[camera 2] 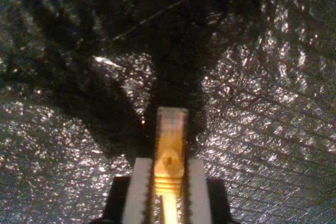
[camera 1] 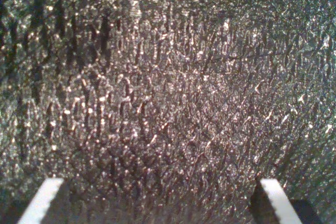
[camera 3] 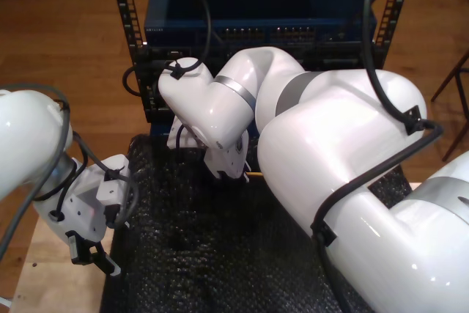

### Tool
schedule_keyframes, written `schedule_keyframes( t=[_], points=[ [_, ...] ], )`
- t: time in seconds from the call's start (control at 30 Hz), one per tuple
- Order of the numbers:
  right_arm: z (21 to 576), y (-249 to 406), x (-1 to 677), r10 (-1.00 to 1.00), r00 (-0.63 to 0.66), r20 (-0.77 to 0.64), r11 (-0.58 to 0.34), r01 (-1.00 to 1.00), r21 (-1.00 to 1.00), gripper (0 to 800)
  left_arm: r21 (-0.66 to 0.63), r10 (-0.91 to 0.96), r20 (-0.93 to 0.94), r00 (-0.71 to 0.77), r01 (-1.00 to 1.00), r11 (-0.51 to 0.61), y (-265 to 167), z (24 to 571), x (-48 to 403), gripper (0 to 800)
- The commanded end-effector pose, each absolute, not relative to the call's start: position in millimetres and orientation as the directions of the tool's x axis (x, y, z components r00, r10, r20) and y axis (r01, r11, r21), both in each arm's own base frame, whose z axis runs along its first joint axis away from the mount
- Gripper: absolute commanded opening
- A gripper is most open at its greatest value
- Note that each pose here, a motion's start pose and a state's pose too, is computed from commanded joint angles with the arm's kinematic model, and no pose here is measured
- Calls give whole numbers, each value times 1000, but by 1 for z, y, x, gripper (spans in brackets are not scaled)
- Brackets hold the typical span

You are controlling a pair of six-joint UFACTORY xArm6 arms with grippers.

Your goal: Grab the cable and plug it in

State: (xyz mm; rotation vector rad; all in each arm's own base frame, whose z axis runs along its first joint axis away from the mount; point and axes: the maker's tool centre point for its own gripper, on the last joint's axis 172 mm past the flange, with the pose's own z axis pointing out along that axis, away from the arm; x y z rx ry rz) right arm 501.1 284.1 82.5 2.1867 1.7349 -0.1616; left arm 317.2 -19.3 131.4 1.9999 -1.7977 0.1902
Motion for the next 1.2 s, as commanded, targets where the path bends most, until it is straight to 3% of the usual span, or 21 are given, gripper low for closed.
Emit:
schedule_keyframes(
  t=[0.17, 0.37, 0.57, 0.9, 1.2],
  points=[
    [91, 286, 504, 928, 236, -288, -183, 963, 200, 19, 230, -911, 387, 144, -972, -56, -19, 132, 317, 800],
    [122, 291, 506, 956, 115, -269, -66, 981, 185, 9, 237, -909, 390, 146, -970, -54, -20, 133, 316, 800],
    [145, 297, 505, 972, 51, -228, -12, 986, 169, 6, 239, -900, 410, 149, -970, -52, -26, 141, 318, 800],
    [173, 316, 482, 1000, -16, 15, 16, 1000, 14, 6, 246, -841, 513, 170, -968, -46, -53, 172, 328, 800],
    [188, 282, 475, 999, 21, 48, -18, 999, -43, 6, 238, -838, 519, 168, -970, -47, -54, 175, 331, 800]
  ],
)
